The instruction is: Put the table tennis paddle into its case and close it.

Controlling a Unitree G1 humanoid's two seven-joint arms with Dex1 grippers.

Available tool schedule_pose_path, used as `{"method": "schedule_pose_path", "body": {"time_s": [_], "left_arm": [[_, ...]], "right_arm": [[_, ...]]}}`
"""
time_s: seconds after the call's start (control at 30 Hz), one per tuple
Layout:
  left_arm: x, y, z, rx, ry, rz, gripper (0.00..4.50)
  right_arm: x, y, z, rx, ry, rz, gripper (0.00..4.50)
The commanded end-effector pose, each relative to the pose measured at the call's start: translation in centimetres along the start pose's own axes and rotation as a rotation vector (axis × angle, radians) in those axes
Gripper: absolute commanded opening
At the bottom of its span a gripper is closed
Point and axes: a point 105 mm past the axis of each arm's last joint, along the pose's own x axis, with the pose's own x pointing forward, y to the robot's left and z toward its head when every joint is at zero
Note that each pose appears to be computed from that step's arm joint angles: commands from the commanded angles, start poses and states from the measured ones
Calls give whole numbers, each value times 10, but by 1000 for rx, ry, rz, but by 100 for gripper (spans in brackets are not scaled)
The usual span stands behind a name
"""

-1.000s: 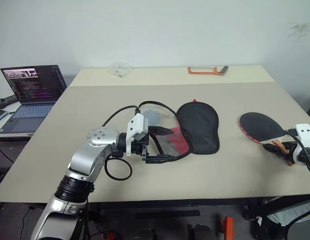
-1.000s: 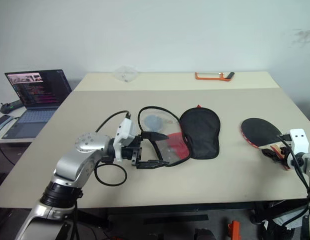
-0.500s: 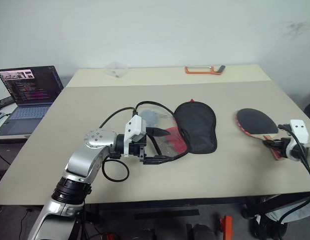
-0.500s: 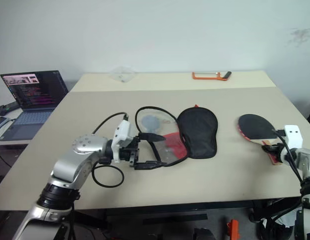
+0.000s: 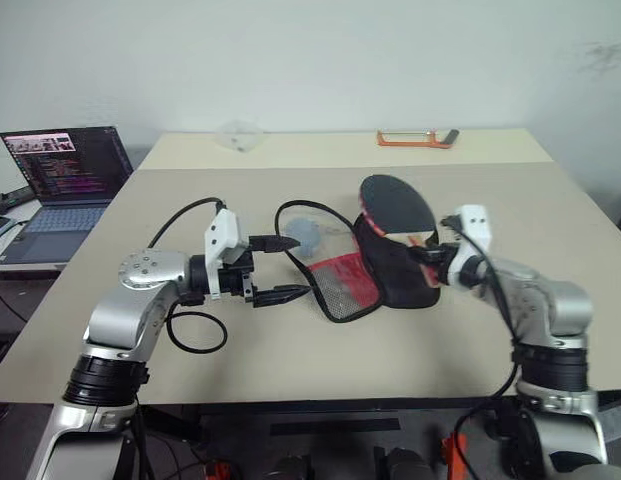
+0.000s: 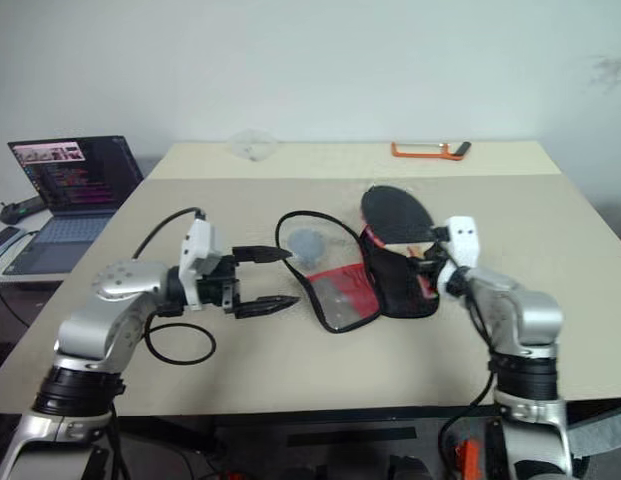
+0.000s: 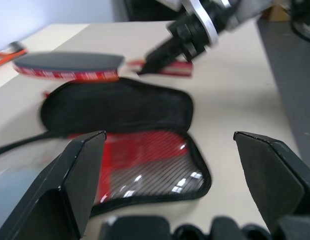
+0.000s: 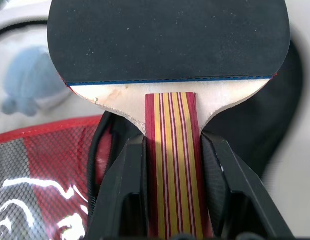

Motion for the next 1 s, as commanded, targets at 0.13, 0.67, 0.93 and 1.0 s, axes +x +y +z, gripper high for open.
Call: {"method": "schedule_pose_path", "body": {"time_s": [0.13, 0.67, 0.93, 1.0], "left_arm": [[-4, 1, 7, 33, -15, 13, 450], [5, -5, 5, 32, -20, -13, 450], [7, -6, 4, 29, -21, -13, 450], [7, -6, 4, 29, -20, -11, 450]], "right_arm": [[2, -9, 21, 3, -85, -95, 108], [10, 25, -9, 3, -11, -38, 108], [16, 13, -19, -8, 5, -118, 108], [18, 7, -19, 1, 2, -142, 108]]}}
